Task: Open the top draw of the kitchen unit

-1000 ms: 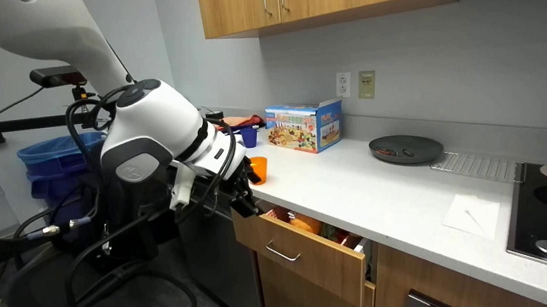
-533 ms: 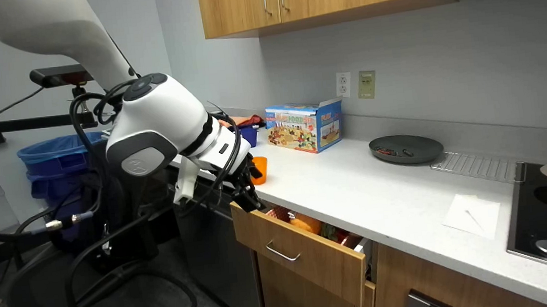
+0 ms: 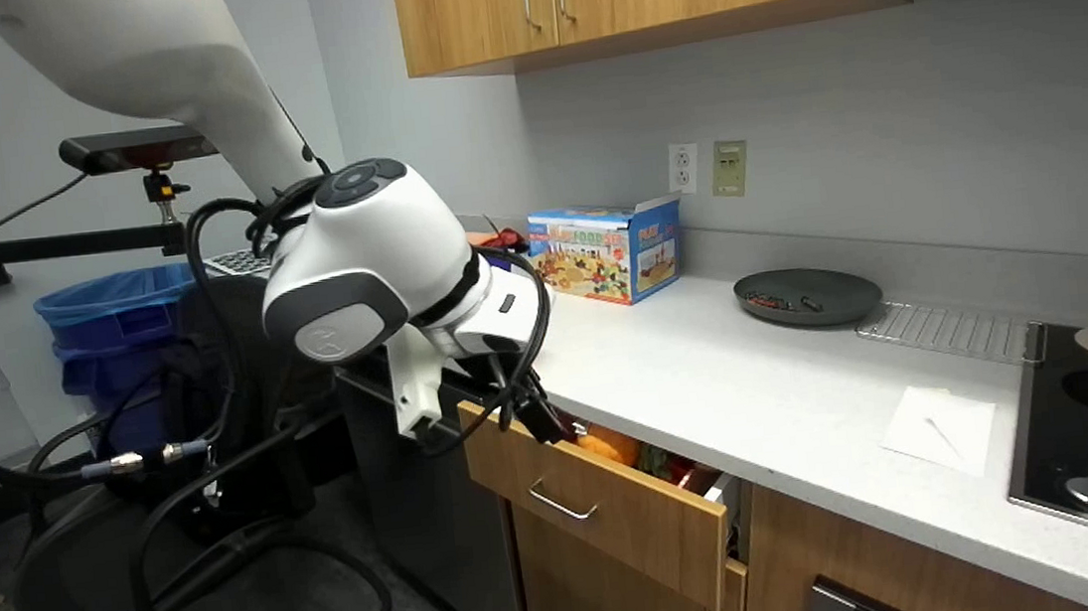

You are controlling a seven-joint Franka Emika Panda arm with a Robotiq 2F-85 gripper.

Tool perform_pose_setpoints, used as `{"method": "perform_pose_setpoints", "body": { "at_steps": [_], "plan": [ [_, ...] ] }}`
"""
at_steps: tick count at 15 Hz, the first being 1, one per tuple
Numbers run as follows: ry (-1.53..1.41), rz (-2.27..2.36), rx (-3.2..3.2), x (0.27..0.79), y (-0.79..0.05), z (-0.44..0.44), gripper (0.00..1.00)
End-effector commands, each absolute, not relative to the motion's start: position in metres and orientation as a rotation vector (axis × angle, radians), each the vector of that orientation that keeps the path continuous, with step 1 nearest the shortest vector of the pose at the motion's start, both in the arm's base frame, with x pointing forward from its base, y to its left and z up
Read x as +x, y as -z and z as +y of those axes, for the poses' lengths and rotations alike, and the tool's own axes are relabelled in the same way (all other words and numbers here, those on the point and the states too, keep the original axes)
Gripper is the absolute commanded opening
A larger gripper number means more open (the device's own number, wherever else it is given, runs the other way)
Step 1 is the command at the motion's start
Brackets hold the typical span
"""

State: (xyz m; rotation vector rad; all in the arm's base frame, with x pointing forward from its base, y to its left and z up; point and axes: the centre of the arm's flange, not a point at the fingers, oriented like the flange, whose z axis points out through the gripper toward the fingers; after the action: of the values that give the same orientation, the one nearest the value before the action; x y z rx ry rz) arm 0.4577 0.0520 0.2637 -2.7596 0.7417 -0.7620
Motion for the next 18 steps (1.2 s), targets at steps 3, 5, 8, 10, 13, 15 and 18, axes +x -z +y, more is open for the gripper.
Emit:
{"method": "perform_pose_setpoints", "body": {
  "at_steps": [3, 5, 8, 10, 13, 15, 18],
  "plan": [
    [0.675, 0.432, -2.893, 0.497, -0.277, 0.056, 1.0],
    [0.69, 0.481, -2.871, 0.477, -0.261, 0.037, 1.0],
    [0.689, 0.458, -2.874, 0.479, -0.26, 0.041, 1.0],
    [0.676, 0.407, -2.907, 0.481, -0.259, 0.041, 1.0],
    [0.657, 0.32, -2.977, 0.489, -0.248, 0.041, 1.0],
    [0.667, 0.234, -3.016, 0.496, -0.243, 0.037, 1.0],
    [0.701, 0.16, -3.054, 0.51, -0.244, 0.03, 1.0]
  ]
}}
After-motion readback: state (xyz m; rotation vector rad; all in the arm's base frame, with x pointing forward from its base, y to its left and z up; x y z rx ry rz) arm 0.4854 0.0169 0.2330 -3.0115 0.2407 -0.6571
